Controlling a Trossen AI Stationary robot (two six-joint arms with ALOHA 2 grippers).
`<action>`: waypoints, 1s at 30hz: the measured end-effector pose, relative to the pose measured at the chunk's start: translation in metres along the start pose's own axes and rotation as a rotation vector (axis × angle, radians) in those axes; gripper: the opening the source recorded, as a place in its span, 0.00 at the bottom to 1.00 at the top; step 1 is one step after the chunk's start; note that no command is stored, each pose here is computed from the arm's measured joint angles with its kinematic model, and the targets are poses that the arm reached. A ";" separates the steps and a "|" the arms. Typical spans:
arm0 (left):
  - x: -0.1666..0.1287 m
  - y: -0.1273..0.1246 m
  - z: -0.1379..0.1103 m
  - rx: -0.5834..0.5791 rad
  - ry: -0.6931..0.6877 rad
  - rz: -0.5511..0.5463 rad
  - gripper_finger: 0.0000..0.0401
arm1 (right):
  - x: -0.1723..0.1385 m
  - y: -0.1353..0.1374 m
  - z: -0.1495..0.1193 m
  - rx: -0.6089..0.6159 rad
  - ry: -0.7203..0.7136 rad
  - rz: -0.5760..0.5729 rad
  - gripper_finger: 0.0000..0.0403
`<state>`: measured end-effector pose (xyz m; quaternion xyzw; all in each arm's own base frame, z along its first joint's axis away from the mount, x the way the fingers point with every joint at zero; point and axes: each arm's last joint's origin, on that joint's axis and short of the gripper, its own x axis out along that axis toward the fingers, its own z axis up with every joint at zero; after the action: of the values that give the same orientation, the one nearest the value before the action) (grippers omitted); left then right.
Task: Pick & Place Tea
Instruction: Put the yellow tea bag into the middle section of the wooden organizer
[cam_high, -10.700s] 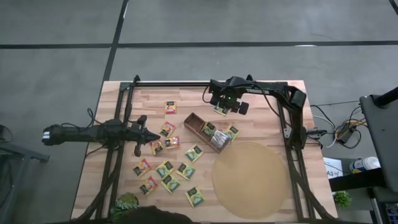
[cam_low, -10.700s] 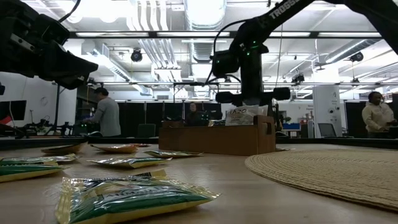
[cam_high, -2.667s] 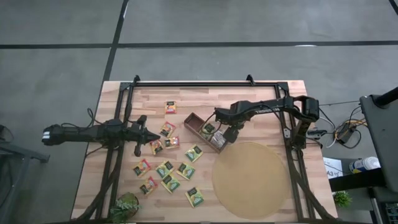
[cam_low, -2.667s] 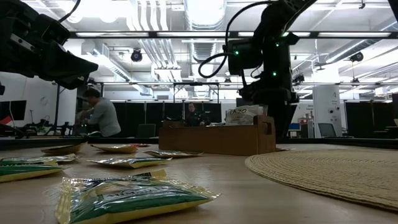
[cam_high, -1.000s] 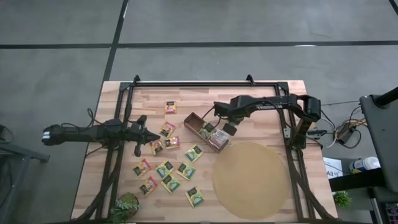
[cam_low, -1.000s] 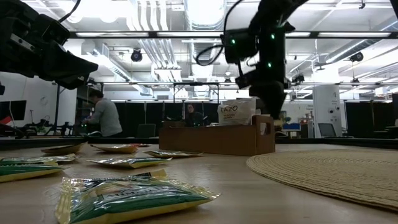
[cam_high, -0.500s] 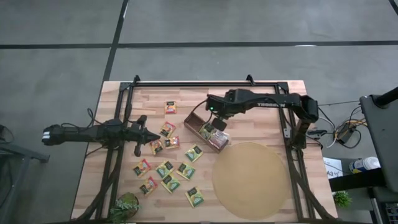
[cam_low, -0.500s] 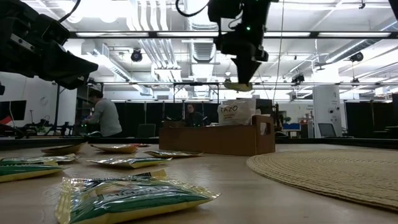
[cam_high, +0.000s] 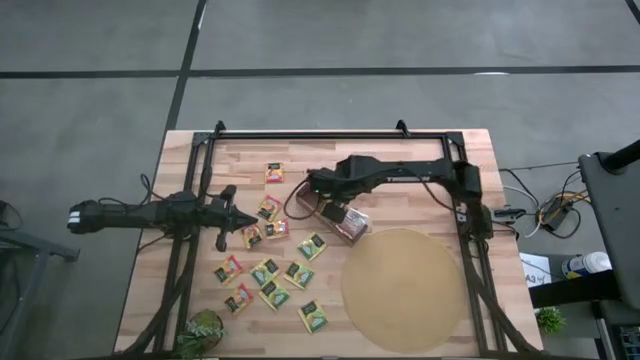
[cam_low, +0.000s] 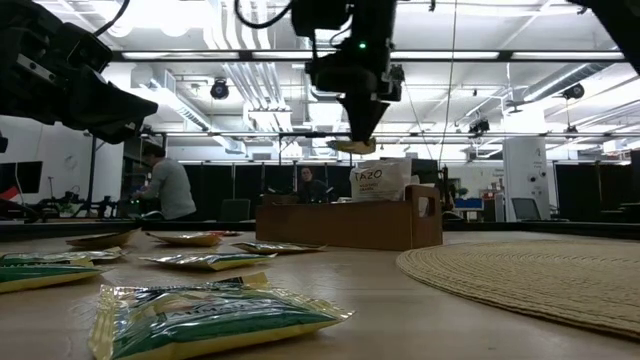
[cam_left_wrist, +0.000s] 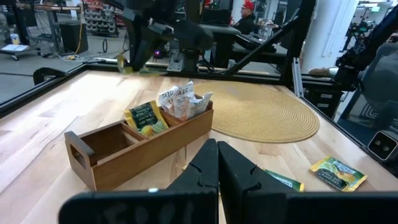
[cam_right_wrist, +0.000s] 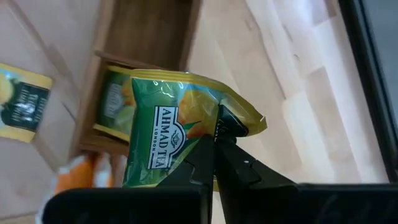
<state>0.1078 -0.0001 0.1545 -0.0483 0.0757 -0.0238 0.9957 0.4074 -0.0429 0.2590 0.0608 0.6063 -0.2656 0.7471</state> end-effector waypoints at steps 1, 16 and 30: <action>0.000 0.000 0.000 0.000 0.000 -0.001 0.00 | 0.002 0.003 0.003 0.000 -0.004 0.002 0.02; 0.000 0.000 0.000 0.000 0.000 0.000 0.00 | 0.019 0.014 0.012 -0.025 0.027 -0.067 0.02; 0.000 0.000 0.000 0.000 0.001 0.000 0.00 | 0.039 0.020 0.002 -0.056 0.056 -0.076 0.02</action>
<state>0.1078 -0.0002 0.1544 -0.0482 0.0759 -0.0240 0.9957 0.4238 -0.0391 0.2187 0.0244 0.6360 -0.2750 0.7206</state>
